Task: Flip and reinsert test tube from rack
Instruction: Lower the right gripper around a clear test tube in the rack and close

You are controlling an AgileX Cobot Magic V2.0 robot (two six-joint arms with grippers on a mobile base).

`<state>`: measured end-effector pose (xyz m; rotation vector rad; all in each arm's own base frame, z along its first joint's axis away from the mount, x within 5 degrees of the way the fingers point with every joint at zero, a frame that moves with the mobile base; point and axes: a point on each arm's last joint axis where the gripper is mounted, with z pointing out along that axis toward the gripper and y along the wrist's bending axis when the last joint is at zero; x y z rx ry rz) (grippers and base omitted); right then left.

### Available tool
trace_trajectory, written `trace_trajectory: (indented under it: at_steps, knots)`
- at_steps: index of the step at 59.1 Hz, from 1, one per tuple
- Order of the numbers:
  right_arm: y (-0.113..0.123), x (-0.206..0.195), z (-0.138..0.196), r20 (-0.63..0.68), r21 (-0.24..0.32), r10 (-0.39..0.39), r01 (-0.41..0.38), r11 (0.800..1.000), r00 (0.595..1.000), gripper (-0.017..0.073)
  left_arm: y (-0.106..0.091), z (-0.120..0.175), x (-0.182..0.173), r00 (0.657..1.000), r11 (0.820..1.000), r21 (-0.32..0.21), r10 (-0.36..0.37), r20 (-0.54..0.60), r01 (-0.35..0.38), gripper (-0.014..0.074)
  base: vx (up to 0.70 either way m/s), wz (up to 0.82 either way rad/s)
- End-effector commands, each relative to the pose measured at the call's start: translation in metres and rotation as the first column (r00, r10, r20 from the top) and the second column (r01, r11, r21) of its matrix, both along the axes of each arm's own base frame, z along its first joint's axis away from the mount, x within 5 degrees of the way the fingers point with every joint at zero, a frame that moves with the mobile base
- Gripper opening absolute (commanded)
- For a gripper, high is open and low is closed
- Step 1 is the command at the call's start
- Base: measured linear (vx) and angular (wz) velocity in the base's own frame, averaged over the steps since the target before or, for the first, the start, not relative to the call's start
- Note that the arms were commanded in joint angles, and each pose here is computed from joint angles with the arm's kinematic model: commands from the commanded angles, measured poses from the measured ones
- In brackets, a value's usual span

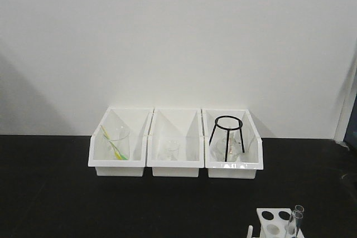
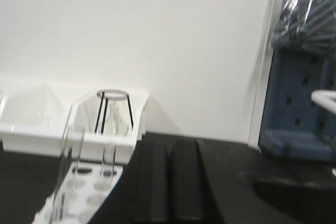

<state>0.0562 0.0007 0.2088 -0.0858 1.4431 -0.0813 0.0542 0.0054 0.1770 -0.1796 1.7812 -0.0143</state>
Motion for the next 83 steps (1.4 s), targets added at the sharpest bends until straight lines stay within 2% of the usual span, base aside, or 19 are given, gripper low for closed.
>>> trace_trajectory:
  at_steps: [1,6,13,19,27,37,47,67,74,79,83]
  knots:
    - [0.001,-0.006,0.025,0.212,0.025,0.015,-0.021,0.999,0.977,-0.0012,-0.001,0.009,0.001,0.995,1.000,0.005,-0.012,0.099,0.011,-0.0006,0.00,0.00]
    - [0.001,-0.008,0.043,0.203,0.045,0.011,-0.021,0.999,0.979,-0.0012,-0.001,0.009,0.001,0.995,1.000,0.005,-0.012,0.099,0.011,-0.0006,0.00,0.00]
    - [-0.001,-0.006,0.072,0.085,0.070,-0.002,-0.004,0.998,0.996,-0.0012,-0.001,0.009,0.001,0.995,1.000,0.005,-0.012,0.099,0.011,-0.0006,0.00,0.00]
    - [-0.001,0.001,0.098,0.044,0.069,-0.006,0.003,0.998,0.999,-0.0012,-0.001,0.009,0.001,0.995,1.000,0.005,-0.012,0.099,0.011,-0.0006,0.00,0.00]
    - [-0.001,0.016,0.117,0.010,0.068,-0.007,0.006,0.998,1.000,-0.0007,-0.001,0.009,0.001,0.995,1.000,0.005,-0.012,0.099,0.011,-0.0006,0.00,0.00]
    - [-0.001,0.039,0.110,-0.099,0.068,-0.007,0.014,0.998,0.995,0.0020,-0.001,0.009,0.001,0.995,1.000,0.005,-0.012,0.099,0.011,-0.0006,0.00,0.00]
    - [-0.001,0.055,0.101,-0.179,0.065,-0.007,0.019,0.998,0.984,0.0100,-0.001,0.009,0.001,0.995,1.000,0.005,-0.012,0.099,0.011,-0.0006,0.00,0.00]
    - [-0.001,0.077,0.088,-0.281,0.065,-0.005,0.024,0.998,0.960,0.0423,-0.001,0.009,0.001,0.995,1.000,0.005,-0.012,0.099,0.011,-0.0006,0.00,0.00]
    - [-0.001,0.086,0.080,-0.309,0.124,0.007,0.033,0.992,0.951,0.0506,-0.001,0.009,0.001,0.995,1.000,0.005,-0.012,0.099,0.011,-0.0006,0.00,0.00]
    - [-0.001,0.089,0.069,-0.283,0.189,0.013,0.043,0.981,0.959,0.0530,-0.001,0.009,0.001,0.995,1.000,0.005,-0.012,0.099,0.011,-0.0006,0.00,0.00]
    - [-0.001,0.090,0.060,-0.246,0.208,0.009,0.044,0.977,0.969,0.0531,-0.001,0.009,0.001,0.995,1.000,0.005,-0.012,0.099,0.011,-0.0006,0.00,0.00]
